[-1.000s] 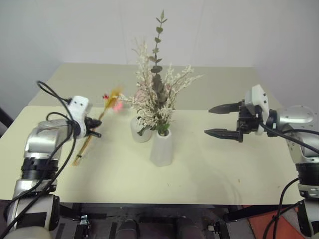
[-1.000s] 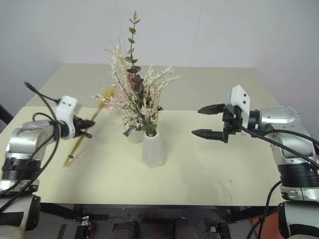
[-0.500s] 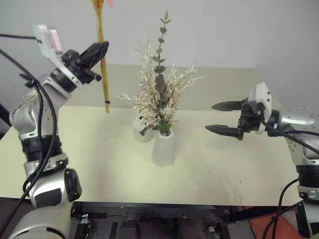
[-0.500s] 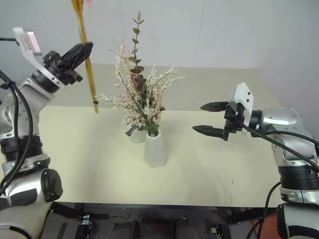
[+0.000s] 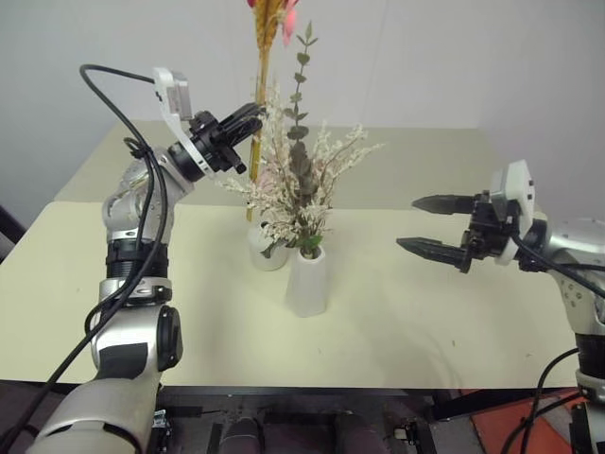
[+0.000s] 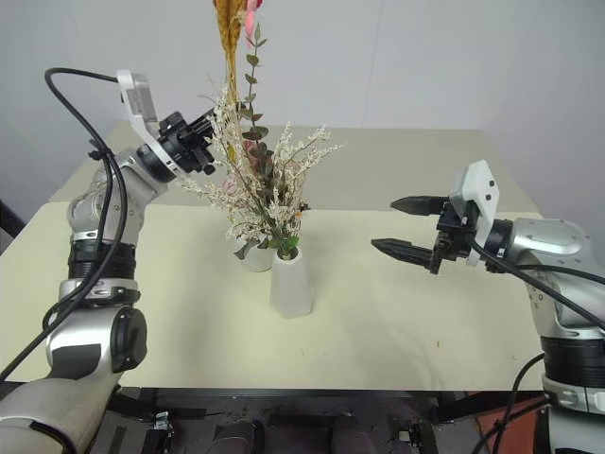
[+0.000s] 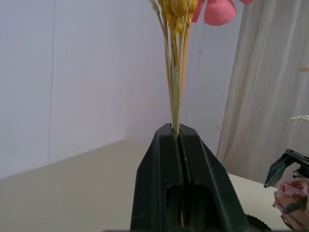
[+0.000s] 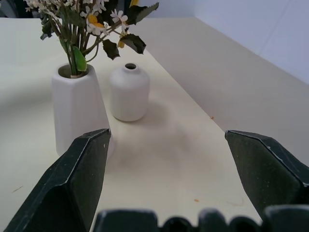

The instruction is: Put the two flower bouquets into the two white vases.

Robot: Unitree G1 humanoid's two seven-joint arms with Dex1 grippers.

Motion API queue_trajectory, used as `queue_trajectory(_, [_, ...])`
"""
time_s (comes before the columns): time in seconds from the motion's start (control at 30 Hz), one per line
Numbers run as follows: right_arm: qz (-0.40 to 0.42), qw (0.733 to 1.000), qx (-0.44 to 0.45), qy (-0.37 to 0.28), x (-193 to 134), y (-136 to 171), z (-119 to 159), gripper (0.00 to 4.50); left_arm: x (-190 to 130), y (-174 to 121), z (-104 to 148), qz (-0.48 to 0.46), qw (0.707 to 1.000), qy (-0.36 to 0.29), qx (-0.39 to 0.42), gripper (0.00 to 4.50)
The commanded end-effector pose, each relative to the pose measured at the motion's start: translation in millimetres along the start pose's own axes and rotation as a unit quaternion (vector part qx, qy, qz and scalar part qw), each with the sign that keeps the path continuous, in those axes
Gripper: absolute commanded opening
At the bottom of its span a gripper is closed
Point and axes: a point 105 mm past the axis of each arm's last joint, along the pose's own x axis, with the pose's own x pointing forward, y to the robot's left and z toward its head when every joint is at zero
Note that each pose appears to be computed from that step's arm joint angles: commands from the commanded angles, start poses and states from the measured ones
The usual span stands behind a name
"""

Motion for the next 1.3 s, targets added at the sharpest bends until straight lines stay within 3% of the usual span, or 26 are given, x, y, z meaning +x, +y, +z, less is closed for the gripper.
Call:
queue_trajectory(0.03, [-0.011, 1.0, -0.021, -0.017, -8, -1, 17, 4.5, 9, -6, 8, -0.023, 0.999, -0.015, 0.024, 0.04])
queue_trajectory(0.9, [-0.027, 0.999, -0.013, -0.015, -12, 4, 17, 4.5, 27, -3, -29, -0.012, 1.0, -0.005, 0.014, 0.04])
queue_trajectory(1.3, [-0.024, 0.999, -0.011, -0.018, -9, 3, 19, 4.5, 19, -4, -29, -0.015, 1.0, -0.002, 0.012, 0.04])
